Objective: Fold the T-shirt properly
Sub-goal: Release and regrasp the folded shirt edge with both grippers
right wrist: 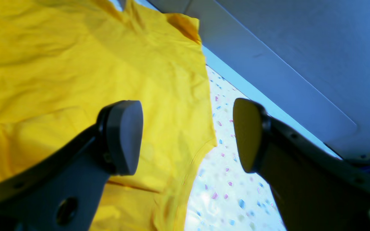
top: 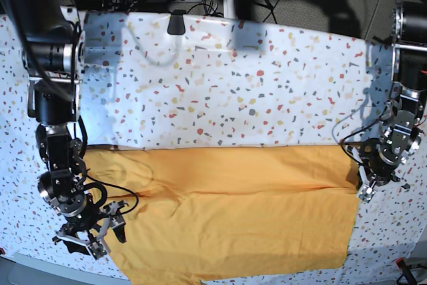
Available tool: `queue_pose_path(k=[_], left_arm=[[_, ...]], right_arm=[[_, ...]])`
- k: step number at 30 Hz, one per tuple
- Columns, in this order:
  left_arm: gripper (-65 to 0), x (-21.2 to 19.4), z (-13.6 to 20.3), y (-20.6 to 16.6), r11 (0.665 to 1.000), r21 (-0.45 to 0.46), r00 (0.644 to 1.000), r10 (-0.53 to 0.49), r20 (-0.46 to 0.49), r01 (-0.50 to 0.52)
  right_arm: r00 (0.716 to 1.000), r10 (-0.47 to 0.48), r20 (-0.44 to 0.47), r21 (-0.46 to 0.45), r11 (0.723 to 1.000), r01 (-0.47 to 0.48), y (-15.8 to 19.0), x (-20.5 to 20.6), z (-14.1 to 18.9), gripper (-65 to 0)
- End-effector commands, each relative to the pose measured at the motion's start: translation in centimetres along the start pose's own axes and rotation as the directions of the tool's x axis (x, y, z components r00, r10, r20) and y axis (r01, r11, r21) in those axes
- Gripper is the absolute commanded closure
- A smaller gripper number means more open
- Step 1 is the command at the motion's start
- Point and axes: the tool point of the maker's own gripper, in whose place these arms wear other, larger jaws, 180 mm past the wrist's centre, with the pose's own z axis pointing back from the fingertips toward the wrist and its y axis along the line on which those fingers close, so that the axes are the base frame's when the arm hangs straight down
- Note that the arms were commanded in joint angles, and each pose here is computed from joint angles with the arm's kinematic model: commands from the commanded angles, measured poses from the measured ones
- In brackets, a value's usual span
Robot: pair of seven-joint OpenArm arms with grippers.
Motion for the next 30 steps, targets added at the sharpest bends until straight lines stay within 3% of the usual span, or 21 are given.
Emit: queue_pose_path(k=[1,10,11,13,15,19,21,23,26,28,30], left_arm=[[0.0,2.2,0.1,2.5,0.999,0.050,0.998,-0.003,0.059,0.000],[0.0,2.2,0.1,2.5,0.999,0.051,0.998,-0.004,0.058,0.001],[-3.9,2.2,0.1,2.5,0.999,0.052,0.998,-0.004,0.058,0.001],[-20.1,2.2,0.1,2.9,0.997,0.074,0.998,-0.004,0.059,0.000],[-28.9,2.2,0.2,3.9,0.992,0.128,0.998,-0.006,0.059,-0.001],[-30.1,2.2,0.4,5.3,0.979,0.203,0.998,0.003,0.063,-0.015],[-30.1,2.5,0.4,5.3,0.971,0.196,0.988,0.116,0.101,-0.134],[-30.1,2.4,0.4,5.1,0.934,0.166,0.946,0.297,0.127,-0.315],[-30.1,2.9,0.3,4.2,0.828,0.065,0.824,0.542,0.162,-0.557],[-30.1,4.3,0.3,3.1,0.760,-0.046,0.742,0.644,0.188,-0.648],[-30.1,5.4,0.2,1.5,0.732,-0.134,0.710,0.681,0.178,-0.668]], right_arm=[[0.997,0.004,0.073,-0.054,0.999,0.000,-2.3,2.8,-0.2,-43.2],[0.996,-0.031,0.081,-0.035,0.999,0.034,-1.2,3.3,-0.6,-43.2],[0.994,-0.063,0.095,-0.034,0.997,0.066,-1.2,3.5,-0.6,-43.2],[0.982,-0.145,0.119,-0.018,0.989,0.148,-1.1,4.0,-0.5,-43.2],[0.965,-0.246,0.093,0.028,0.969,0.244,-0.4,3.6,-0.6,-43.2],[0.942,-0.337,-0.008,0.048,0.940,0.337,0.4,2.0,-0.6,-43.2],[0.942,-0.333,-0.029,0.048,0.941,0.334,0.6,1.6,-0.6,-43.2],[0.941,-0.333,-0.055,0.050,0.941,0.336,1.0,0.9,-0.5,-43.2],[0.937,-0.338,-0.086,0.056,0.937,0.344,1.9,-0.5,-0.3,-43.2],[0.931,-0.349,-0.109,0.060,0.932,0.356,2.6,-1.7,-0.2,-43.2],[0.922,-0.365,-0.129,0.059,0.925,0.374,3.3,-3.0,-0.1,-43.2]])
